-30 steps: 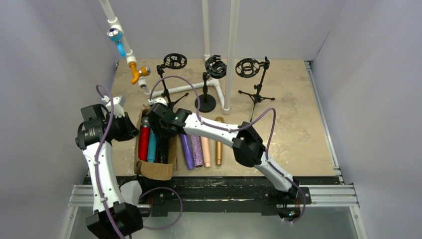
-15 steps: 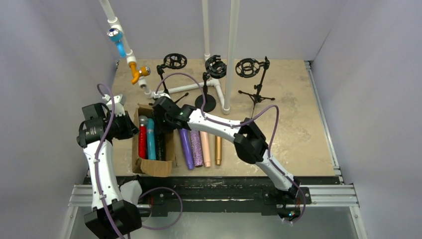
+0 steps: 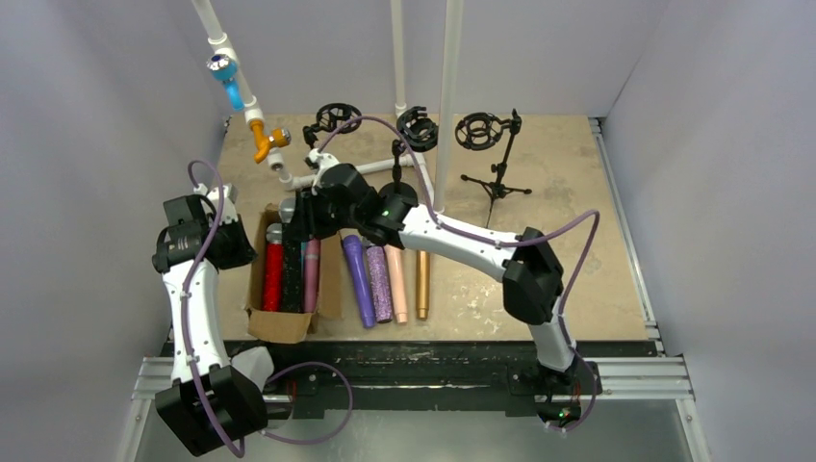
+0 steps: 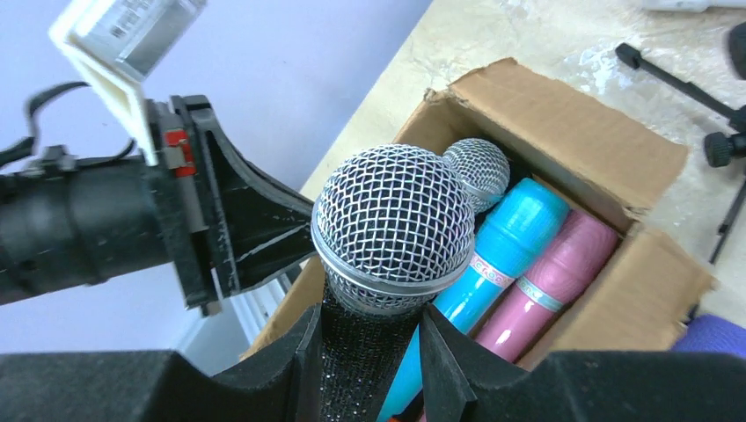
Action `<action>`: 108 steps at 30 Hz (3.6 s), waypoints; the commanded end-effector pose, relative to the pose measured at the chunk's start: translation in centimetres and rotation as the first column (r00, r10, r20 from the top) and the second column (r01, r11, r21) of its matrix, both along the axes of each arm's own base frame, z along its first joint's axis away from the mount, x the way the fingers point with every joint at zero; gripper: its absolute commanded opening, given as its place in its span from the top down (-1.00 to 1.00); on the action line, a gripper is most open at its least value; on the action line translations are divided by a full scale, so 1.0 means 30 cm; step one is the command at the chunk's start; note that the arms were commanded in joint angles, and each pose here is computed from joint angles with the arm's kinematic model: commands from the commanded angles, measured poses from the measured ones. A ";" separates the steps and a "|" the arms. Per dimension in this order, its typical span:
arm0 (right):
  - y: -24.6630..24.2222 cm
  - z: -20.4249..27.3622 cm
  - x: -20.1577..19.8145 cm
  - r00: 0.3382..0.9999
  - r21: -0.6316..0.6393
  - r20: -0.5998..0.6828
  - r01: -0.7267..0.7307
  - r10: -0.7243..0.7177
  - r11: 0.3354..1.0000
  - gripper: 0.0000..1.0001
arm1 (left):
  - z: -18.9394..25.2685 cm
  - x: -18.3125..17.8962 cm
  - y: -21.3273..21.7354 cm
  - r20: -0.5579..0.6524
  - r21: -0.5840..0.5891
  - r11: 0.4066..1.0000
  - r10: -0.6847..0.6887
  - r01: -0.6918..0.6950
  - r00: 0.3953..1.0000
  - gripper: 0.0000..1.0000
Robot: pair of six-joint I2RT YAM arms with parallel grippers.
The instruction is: Attach the microphones to the stand
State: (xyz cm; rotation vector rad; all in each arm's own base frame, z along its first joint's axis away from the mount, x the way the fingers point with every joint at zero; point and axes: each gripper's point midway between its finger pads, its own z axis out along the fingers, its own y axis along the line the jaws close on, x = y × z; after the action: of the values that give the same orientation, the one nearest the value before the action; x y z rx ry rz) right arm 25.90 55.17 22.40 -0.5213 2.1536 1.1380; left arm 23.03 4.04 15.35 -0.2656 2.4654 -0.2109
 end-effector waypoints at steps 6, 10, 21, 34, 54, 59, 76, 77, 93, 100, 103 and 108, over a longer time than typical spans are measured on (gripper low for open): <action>-0.263 0.313 0.090 0.996 0.194 0.068 0.037 -0.052 0.980 0.69 | 0.042 0.035 0.012 0.069 0.022 1.000 0.020 -0.021 0.997 1.00; -0.404 0.289 0.100 0.990 0.103 0.094 0.097 -0.107 0.990 0.68 | 0.043 0.035 0.011 0.068 0.020 1.000 0.018 -0.020 0.998 1.00; -0.909 -0.048 0.107 0.935 -0.247 0.068 0.355 -0.349 0.902 0.69 | 0.056 0.032 0.005 0.074 0.021 1.000 0.002 -0.003 0.997 1.00; -1.108 -0.397 0.162 0.888 -0.486 0.040 0.418 -0.459 0.768 0.69 | 0.075 0.023 -0.012 0.081 0.009 1.000 -0.018 0.017 0.997 1.00; -0.970 -0.531 0.195 0.855 -0.398 -0.143 0.411 -0.498 0.820 0.05 | 0.106 0.021 -0.046 0.101 -0.037 0.999 -0.030 0.034 0.994 1.00; -0.964 -0.509 0.209 0.865 -0.402 -0.127 0.402 -0.485 0.822 -0.18 | 0.111 0.017 -0.048 0.107 -0.033 0.999 -0.035 0.039 0.994 1.00; -0.853 -0.138 0.177 0.903 -0.187 -0.057 0.408 -0.425 0.894 -0.18 | 0.124 0.023 -0.069 0.115 -0.069 0.996 -0.048 0.056 0.992 1.00; -0.814 -0.085 0.169 0.913 -0.164 -0.042 0.395 -0.406 0.904 -0.19 | 0.125 0.024 -0.071 0.117 -0.071 0.996 -0.050 0.059 0.992 1.00; 0.047 -0.025 -0.058 0.996 -0.122 -0.059 -0.066 0.059 0.990 -0.21 | 0.148 0.017 -0.083 0.124 -0.082 0.994 -0.059 0.069 0.990 1.00; 0.111 -0.105 -0.061 0.994 -0.104 -0.090 -0.073 0.064 0.992 -0.21 | 0.142 0.014 -0.092 0.117 -0.098 0.992 -0.066 0.078 0.991 1.00; 0.127 -0.127 -0.056 0.993 -0.101 -0.099 -0.069 0.059 0.993 -0.21 | 0.145 0.013 -0.100 0.121 -0.106 0.991 -0.073 0.086 0.990 1.00; 0.153 -0.189 -0.050 0.991 -0.110 -0.124 -0.071 0.057 0.991 -0.21 | 0.157 0.010 -0.128 0.133 -0.154 0.984 -0.072 0.092 0.989 1.00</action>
State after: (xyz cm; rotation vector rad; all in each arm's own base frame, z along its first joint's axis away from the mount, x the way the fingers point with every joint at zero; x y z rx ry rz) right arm 24.04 58.18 14.39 -0.6125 2.3951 1.0188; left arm 22.28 1.61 16.99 -0.2454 2.4434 -0.3615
